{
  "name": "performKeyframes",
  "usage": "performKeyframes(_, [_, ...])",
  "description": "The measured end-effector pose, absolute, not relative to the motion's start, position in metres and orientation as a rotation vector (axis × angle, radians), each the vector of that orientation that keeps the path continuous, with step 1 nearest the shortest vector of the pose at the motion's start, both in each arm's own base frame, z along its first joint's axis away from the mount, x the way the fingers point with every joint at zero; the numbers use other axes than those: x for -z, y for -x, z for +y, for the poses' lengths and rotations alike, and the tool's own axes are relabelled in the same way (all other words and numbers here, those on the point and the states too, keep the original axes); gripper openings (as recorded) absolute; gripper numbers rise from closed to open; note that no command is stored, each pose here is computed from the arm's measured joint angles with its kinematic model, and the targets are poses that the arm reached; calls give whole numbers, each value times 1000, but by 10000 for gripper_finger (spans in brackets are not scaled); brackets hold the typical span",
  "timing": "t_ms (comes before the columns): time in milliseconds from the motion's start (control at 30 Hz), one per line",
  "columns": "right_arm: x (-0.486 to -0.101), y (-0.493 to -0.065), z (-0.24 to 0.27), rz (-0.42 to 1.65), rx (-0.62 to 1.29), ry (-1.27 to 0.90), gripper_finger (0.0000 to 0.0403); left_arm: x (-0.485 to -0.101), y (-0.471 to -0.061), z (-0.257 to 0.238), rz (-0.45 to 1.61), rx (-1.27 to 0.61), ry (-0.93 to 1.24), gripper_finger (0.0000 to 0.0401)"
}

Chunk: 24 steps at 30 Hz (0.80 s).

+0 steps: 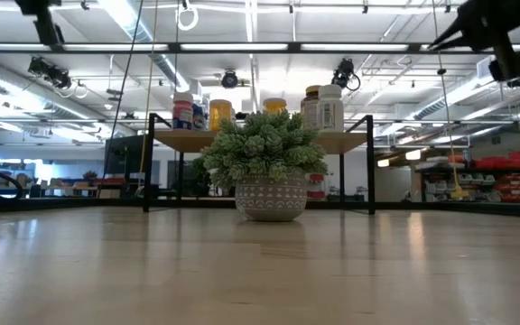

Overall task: Pick and place medicine bottles onto shelf by color
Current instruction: Return to Home Position

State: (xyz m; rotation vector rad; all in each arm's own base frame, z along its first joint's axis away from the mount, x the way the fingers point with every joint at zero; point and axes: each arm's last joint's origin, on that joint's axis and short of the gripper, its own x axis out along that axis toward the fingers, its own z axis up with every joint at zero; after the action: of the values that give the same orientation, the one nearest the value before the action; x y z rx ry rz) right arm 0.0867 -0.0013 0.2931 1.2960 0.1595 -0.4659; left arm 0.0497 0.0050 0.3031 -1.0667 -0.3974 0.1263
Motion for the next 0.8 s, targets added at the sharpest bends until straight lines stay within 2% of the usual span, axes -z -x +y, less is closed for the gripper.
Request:
performKeyframes(400, [-247,-87,-1,123,426,-1401,22,-253,-65,3,-351,-161,1264,3])
performKeyframes(800, [-242,-72,-2,117,419,-1404,22,-227,-77,1,-281,-183,1287,5])
